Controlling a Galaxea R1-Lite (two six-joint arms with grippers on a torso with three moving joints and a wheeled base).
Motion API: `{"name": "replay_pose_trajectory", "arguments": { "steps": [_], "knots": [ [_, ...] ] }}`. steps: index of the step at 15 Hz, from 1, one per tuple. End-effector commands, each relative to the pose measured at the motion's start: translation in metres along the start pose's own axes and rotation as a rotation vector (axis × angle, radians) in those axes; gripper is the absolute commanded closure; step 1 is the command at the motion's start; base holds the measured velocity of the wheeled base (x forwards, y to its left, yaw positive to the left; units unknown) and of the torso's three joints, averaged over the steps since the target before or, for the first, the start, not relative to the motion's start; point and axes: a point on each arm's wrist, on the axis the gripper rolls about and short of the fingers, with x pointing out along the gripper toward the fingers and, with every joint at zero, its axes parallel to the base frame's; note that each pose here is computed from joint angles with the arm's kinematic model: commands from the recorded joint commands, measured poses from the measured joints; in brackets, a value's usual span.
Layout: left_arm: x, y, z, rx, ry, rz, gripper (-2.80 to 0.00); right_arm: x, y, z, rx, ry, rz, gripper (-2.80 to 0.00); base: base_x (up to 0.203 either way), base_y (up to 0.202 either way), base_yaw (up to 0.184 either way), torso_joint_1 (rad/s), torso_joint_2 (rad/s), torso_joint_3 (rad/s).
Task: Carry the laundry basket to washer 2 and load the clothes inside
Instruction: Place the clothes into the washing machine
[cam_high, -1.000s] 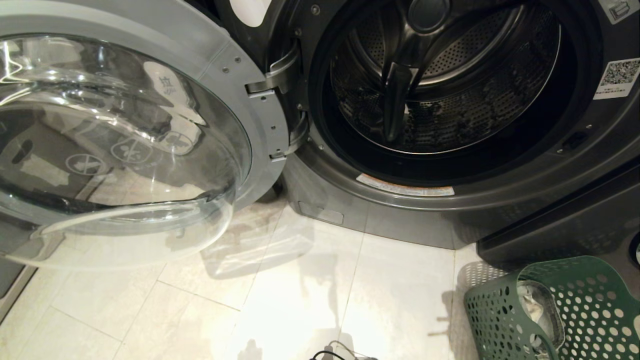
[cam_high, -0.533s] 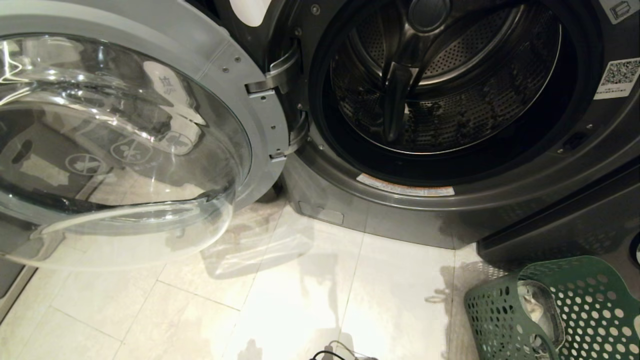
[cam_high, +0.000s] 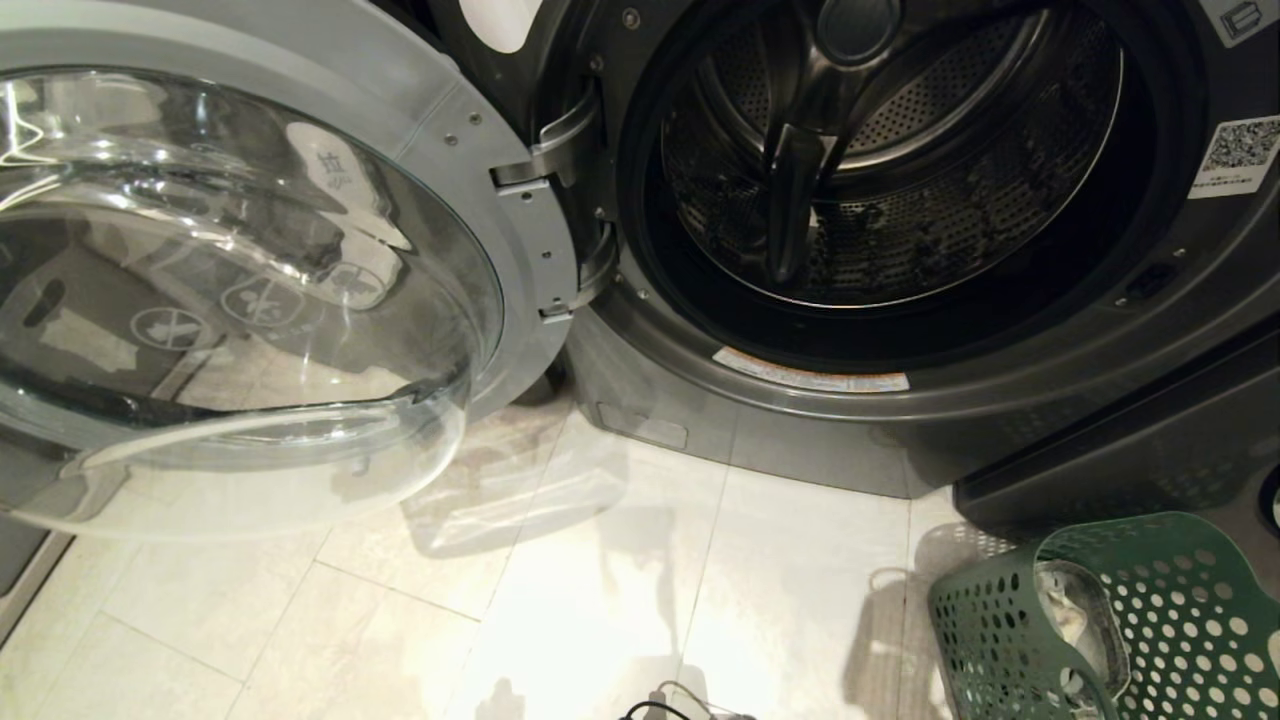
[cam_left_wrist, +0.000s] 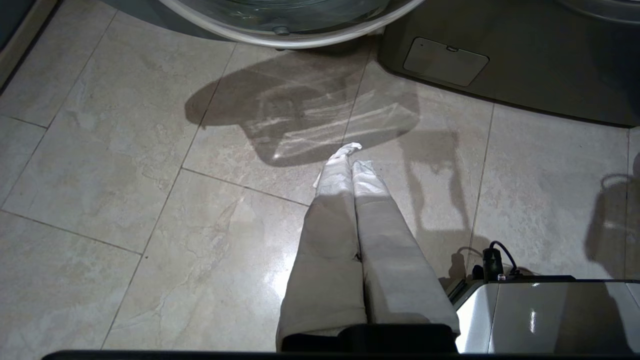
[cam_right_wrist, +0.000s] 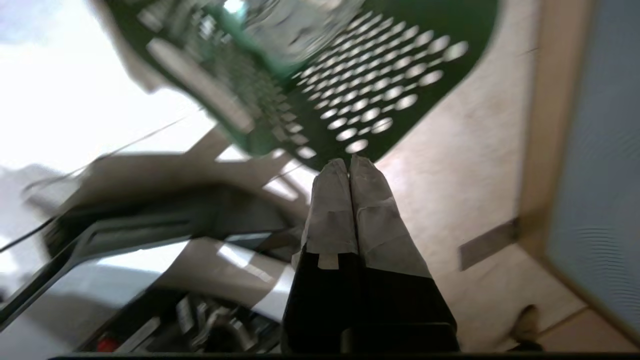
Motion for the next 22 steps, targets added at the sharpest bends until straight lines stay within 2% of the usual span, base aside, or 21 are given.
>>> {"name": "replay_pose_trajectory", "arguments": {
  "steps": [1, 4, 10, 14, 16, 18, 20, 22],
  "knots": [
    [0.000, 0.000, 0.000, 0.000, 0.002, 0.000, 0.00, 0.016, -0.001, -0.003, 0.017, 0.089, 0.034, 0.00, 0.000, 0.000, 0.000, 0.000, 0.00, 0.000],
    [0.000, 0.000, 0.000, 0.000, 0.002, 0.000, 0.00, 0.051, -0.001, 0.011, 0.050, 0.182, 0.033, 0.00, 0.000, 0.000, 0.000, 0.000, 0.00, 0.000],
    [0.000, 0.000, 0.000, 0.000, 0.002, 0.000, 0.00, 0.149, -0.021, 0.049, 0.147, 0.226, -0.011, 0.00, 0.000, 0.000, 0.000, 0.000, 0.00, 0.000],
    [0.000, 0.000, 0.000, 0.000, 0.001, 0.000, 0.00, 0.200, -0.037, 0.047, 0.127, 0.286, 0.085, 0.00, 0.000, 0.000, 0.000, 0.000, 0.00, 0.000],
    [0.000, 0.000, 0.000, 0.000, 0.001, 0.001, 0.00, 0.217, -0.039, 0.045, 0.117, 0.274, 0.144, -2.80, 0.000, 0.000, 0.000, 0.000, 0.00, 0.000],
    [0.000, 0.000, 0.000, 0.000, 0.000, 0.000, 0.00, 0.228, -0.039, 0.039, 0.096, 0.279, 0.224, -2.80, 0.000, 0.000, 0.000, 0.000, 0.00, 0.000],
    [0.000, 0.000, 0.000, 0.000, 0.002, 0.000, 0.00, 0.239, -0.039, 0.031, 0.056, 0.295, 0.259, -2.80, 0.000, 0.000, 0.000, 0.000, 0.00, 0.000],
    [0.000, 0.000, 0.000, 0.000, 0.000, 0.001, 0.00, 0.256, -0.039, 0.023, 0.023, 0.274, 0.320, -2.80, 0.000, 0.000, 0.000, 0.000, 0.00, 0.000]
  ]
}}
